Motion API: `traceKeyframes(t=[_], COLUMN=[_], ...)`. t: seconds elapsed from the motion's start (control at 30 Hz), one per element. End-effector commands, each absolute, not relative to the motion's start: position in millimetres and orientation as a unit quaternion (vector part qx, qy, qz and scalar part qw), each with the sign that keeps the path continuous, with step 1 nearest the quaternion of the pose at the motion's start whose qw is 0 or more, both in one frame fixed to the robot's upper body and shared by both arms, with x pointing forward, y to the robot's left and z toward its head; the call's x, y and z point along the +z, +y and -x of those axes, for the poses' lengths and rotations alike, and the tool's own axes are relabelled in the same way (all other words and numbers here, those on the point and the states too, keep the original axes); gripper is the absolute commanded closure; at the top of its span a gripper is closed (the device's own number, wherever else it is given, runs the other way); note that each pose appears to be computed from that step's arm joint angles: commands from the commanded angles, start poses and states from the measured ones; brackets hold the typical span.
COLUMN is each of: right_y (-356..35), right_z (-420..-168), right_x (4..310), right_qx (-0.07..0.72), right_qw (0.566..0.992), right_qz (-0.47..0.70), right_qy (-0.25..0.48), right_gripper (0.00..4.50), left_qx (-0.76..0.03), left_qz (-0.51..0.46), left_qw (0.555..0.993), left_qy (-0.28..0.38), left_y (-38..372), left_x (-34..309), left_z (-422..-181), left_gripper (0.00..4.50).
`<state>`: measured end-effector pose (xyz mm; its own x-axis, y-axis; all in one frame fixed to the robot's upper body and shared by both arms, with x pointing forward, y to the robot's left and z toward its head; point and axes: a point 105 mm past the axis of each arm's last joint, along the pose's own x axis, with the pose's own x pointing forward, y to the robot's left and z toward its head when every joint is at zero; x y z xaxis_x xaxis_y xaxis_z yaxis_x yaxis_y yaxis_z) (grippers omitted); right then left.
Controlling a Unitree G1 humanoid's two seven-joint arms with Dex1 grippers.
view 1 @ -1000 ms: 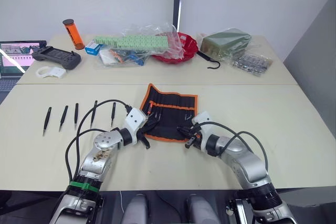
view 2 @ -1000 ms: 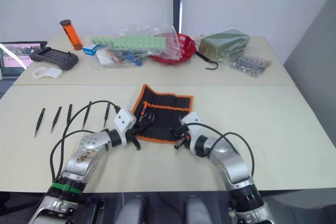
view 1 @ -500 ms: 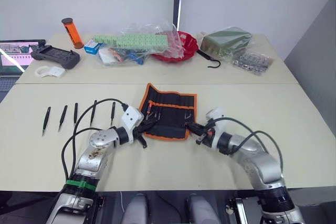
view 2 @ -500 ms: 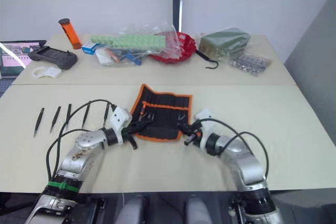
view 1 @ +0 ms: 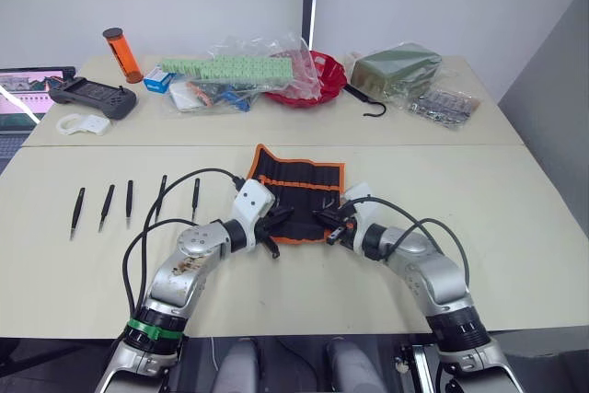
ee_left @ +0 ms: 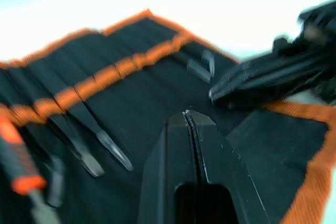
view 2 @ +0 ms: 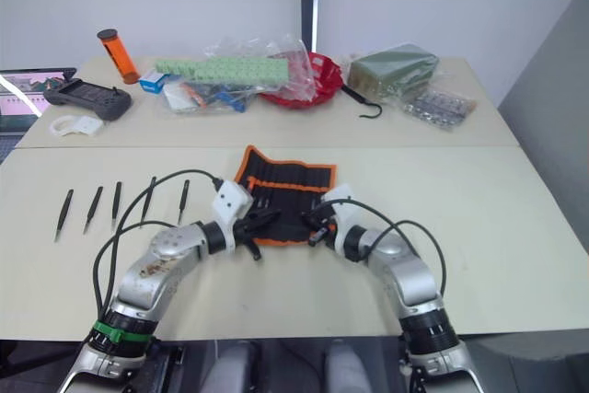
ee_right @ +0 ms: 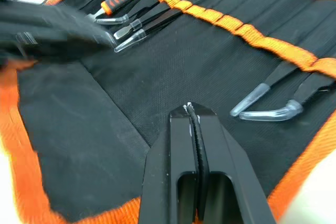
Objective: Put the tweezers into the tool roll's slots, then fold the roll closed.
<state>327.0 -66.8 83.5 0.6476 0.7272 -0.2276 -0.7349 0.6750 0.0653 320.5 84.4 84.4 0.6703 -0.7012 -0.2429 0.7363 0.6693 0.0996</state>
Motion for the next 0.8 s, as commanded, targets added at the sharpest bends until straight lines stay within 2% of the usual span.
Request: traceKeyframes(t=[0.03, 0.37, 0.8], right_y=[-63.0, -78.9, -72.8], right_z=[-324.8, -315.0, -297.6], right_x=[79.4, 60.4, 55.7], right_qx=[0.406, 0.404, 0.435], right_qw=[0.906, 0.901, 0.884], right_qz=[0.027, 0.049, 0.031], right_qy=[0.115, 0.151, 0.169], right_gripper=[4.47, 4.47, 4.47], left_qx=[-0.351, -0.294, -0.278], left_qz=[-0.114, -0.187, -0.184], left_qw=[0.924, 0.929, 0.937], left_qy=[0.103, 0.122, 0.103], left_y=[97.2, 131.2, 150.0], left_x=[75.6, 54.9, 59.5], left_z=[-324.4, -326.7, -344.1], left_gripper=[4.50, 4.50, 4.50])
